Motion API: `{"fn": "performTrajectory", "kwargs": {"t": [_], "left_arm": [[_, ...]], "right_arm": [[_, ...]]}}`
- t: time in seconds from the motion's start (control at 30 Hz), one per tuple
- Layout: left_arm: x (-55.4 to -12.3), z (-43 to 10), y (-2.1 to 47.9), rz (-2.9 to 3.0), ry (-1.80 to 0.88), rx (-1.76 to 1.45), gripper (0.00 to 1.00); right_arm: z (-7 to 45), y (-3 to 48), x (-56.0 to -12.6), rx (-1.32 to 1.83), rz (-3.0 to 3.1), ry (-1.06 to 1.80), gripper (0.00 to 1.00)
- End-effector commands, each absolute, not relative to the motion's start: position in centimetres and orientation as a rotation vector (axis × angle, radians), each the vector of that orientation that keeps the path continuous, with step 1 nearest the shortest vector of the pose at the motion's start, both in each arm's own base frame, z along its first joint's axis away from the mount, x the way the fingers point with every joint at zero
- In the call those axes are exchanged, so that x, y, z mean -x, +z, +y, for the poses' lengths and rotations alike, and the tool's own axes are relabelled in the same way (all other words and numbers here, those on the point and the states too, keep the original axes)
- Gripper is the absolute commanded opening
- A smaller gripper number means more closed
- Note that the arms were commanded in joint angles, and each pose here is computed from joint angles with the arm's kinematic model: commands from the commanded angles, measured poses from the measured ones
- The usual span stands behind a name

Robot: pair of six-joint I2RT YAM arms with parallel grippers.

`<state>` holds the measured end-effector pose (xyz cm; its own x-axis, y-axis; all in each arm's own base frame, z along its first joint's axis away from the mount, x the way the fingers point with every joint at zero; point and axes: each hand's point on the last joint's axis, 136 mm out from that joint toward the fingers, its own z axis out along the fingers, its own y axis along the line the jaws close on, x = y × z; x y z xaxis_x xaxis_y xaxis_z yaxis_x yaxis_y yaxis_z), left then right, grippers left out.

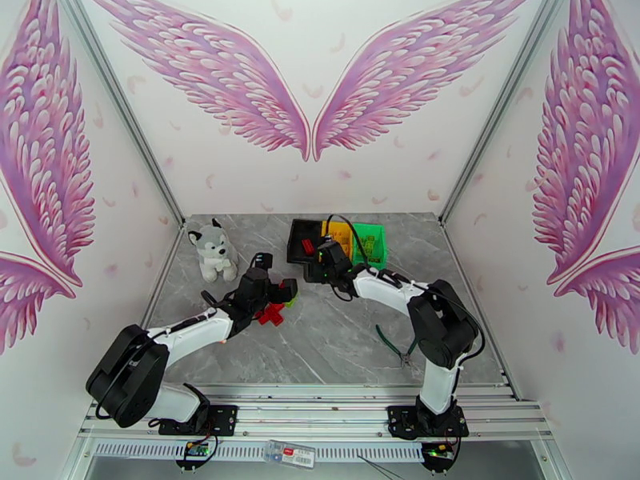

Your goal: Sort the legos into containers by color

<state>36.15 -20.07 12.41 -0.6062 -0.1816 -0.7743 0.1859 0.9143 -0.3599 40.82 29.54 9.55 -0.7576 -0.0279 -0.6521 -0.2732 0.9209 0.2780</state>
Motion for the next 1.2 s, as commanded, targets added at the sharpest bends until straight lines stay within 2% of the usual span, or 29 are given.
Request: {"fn": "performTrajectory", "kwargs": {"t": [0.0, 0.37, 1.17], "left_arm": [[-36.0, -19.9, 13.5, 2.126, -0.573, 0.031, 0.99], [-36.0, -19.9, 13.6, 2.124, -0.585, 0.029, 0.99], [-36.0, -19.1, 13.5, 2.119, -0.585, 0.069, 0.99]], "right_arm": [[32.1, 9.1, -39.3, 0.219, 2.386, 0.583, 0.68], [35.9, 5.9, -37.8, 0.248, 2.438, 0.669, 0.67], [37.5, 1.7, -37.8, 0.242, 2.521, 0.642, 0.64]]}}
